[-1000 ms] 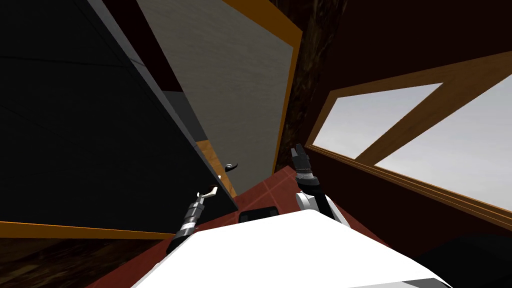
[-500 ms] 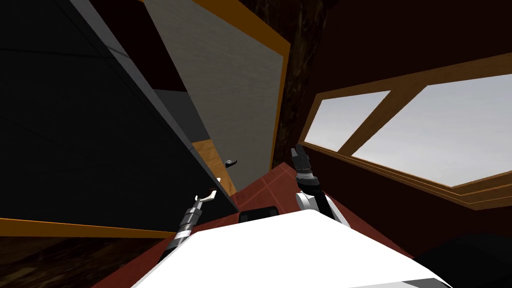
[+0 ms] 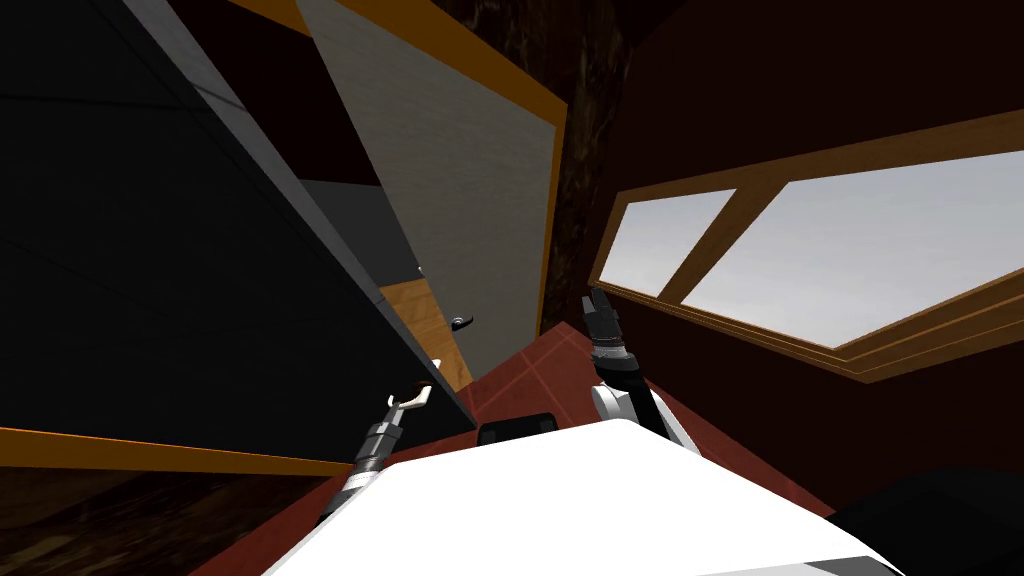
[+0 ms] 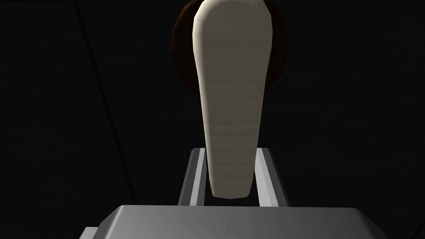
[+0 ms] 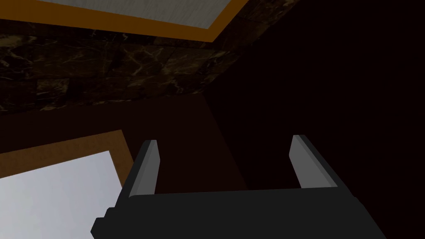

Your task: Pull the door open

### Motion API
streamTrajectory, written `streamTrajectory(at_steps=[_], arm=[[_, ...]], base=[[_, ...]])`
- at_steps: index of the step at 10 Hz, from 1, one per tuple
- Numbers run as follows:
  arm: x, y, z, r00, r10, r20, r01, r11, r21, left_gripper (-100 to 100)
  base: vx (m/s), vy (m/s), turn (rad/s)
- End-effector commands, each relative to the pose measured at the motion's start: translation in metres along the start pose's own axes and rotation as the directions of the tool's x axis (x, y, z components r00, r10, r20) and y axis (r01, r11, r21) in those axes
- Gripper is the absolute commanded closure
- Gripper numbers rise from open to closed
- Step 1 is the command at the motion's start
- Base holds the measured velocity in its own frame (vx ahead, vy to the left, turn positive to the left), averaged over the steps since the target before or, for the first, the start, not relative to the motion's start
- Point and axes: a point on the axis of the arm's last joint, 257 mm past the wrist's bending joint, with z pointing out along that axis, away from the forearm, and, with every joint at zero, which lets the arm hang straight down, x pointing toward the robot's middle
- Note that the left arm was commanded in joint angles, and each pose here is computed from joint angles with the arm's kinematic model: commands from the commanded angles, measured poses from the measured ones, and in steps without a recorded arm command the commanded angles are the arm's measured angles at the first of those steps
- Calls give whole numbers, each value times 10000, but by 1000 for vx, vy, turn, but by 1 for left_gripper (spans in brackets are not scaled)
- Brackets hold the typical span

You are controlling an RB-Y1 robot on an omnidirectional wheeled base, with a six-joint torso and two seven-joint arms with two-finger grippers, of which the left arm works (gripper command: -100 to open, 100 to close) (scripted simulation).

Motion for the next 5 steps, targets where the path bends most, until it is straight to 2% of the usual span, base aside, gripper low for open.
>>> streamTrajectory(at_steps=[1,3,5], arm=[[0,0,0,10000,0,0,0,10000,0,100],[15,-1,-46,9999,-18,-153,19,10000,18,100],[39,-1,-85,9995,-41,-307,42,10000,29,100]], base=[[-41,24,-20],[-148,34,-165],[-187,23,-102]])
